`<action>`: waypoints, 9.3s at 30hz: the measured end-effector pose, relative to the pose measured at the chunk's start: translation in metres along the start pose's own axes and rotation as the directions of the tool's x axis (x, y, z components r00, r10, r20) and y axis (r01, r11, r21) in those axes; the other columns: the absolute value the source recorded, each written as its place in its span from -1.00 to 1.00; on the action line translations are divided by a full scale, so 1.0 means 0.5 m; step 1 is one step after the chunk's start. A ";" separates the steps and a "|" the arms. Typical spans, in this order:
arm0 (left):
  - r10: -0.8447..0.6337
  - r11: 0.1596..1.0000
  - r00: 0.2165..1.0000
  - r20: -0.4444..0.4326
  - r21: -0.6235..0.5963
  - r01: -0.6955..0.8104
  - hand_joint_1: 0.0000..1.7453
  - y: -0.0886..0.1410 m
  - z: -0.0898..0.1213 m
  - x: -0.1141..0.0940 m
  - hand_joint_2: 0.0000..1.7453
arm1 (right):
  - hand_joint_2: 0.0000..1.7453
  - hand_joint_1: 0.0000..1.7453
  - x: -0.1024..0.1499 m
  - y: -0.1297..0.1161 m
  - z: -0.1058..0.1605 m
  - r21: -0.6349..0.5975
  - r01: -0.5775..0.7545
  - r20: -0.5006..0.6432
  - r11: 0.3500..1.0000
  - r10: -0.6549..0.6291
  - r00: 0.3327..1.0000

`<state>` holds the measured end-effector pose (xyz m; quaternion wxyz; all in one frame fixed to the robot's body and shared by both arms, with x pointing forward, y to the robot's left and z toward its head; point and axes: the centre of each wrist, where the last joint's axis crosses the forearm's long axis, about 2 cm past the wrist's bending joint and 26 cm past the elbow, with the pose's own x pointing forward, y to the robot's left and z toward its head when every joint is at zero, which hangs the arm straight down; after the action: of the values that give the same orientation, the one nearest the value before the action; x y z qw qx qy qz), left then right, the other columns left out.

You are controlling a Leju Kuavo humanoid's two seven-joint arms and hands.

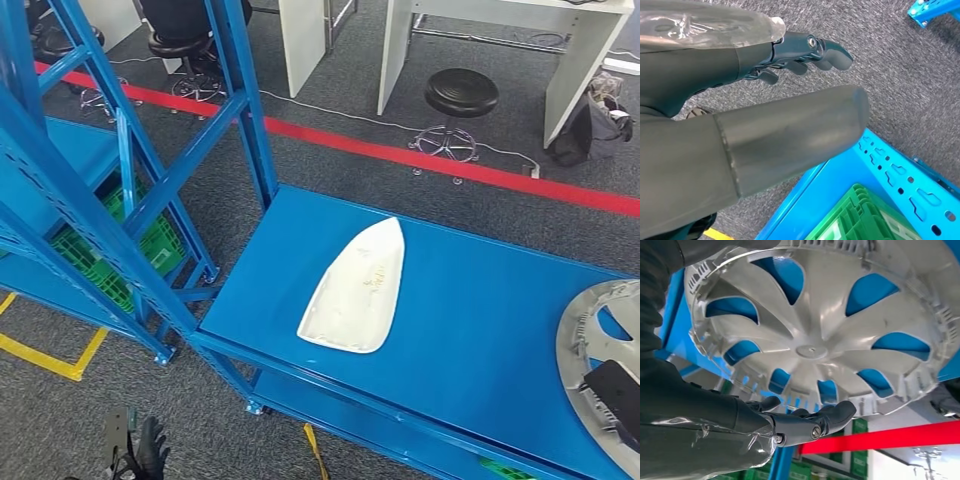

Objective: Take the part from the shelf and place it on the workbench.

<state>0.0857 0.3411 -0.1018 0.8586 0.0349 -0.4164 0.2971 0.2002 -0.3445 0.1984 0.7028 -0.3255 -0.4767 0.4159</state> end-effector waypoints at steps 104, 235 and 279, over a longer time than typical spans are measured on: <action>0.041 0.999 0.999 0.016 0.006 -0.041 -1.00 0.016 -0.009 0.017 -1.00 | 1.00 -1.00 0.057 -0.009 -0.069 0.211 -0.723 0.263 0.658 0.674 0.691; -0.045 0.996 0.999 -0.001 -0.075 0.045 -1.00 -0.005 -0.025 0.034 -1.00 | 1.00 -1.00 0.067 -0.092 -0.386 0.189 -0.200 0.093 0.961 0.185 0.978; -0.063 0.996 0.998 -0.002 -0.070 0.063 -1.00 -0.003 -0.024 0.033 -1.00 | 1.00 -1.00 -0.068 -0.102 -0.412 0.163 -0.197 -0.141 0.967 0.221 0.965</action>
<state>0.1029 0.3514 -0.0971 0.8690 0.0174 -0.4235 0.2552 0.4011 -0.4101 0.1595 0.7126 -0.3529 -0.3504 0.4949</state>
